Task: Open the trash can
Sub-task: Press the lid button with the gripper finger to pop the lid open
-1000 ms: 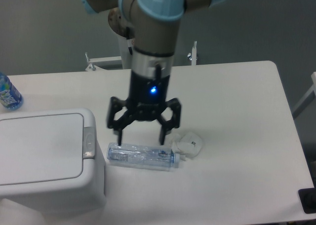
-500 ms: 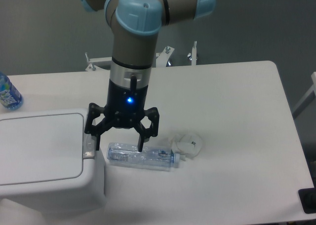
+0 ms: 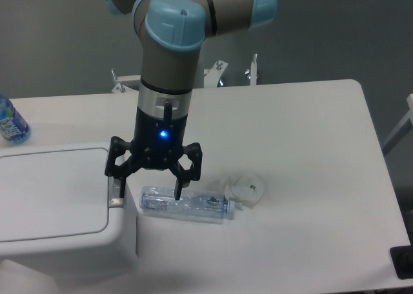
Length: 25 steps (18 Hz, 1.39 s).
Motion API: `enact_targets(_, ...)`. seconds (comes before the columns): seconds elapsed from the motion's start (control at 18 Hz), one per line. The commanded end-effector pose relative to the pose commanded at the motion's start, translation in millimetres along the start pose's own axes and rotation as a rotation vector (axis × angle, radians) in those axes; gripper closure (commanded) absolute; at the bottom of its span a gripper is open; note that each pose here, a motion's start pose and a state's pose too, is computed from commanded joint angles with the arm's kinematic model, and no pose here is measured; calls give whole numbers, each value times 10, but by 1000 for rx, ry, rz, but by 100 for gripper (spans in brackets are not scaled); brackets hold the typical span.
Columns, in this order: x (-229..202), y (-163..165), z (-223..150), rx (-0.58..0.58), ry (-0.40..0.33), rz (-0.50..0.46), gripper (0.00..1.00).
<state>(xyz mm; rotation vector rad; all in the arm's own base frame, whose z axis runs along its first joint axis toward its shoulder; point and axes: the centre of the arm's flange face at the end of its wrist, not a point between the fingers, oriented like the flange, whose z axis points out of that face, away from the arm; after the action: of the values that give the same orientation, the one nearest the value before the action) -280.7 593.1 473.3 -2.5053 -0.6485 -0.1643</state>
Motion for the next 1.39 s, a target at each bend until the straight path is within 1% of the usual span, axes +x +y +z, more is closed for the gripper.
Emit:
enact_targets(0.94,5,-22,3,2,-1,4,0)
enact_targets(1.06,38,-95,-137,30,-4,23,0)
enact_targets(1.17,-51,-205,-334,68,-18,14,0)
enact_targets(1.28,-304,-291,-606,113,-54,-19,0)
enact_targets(1.39,-534,-298,-744,129,-76,-37,0)
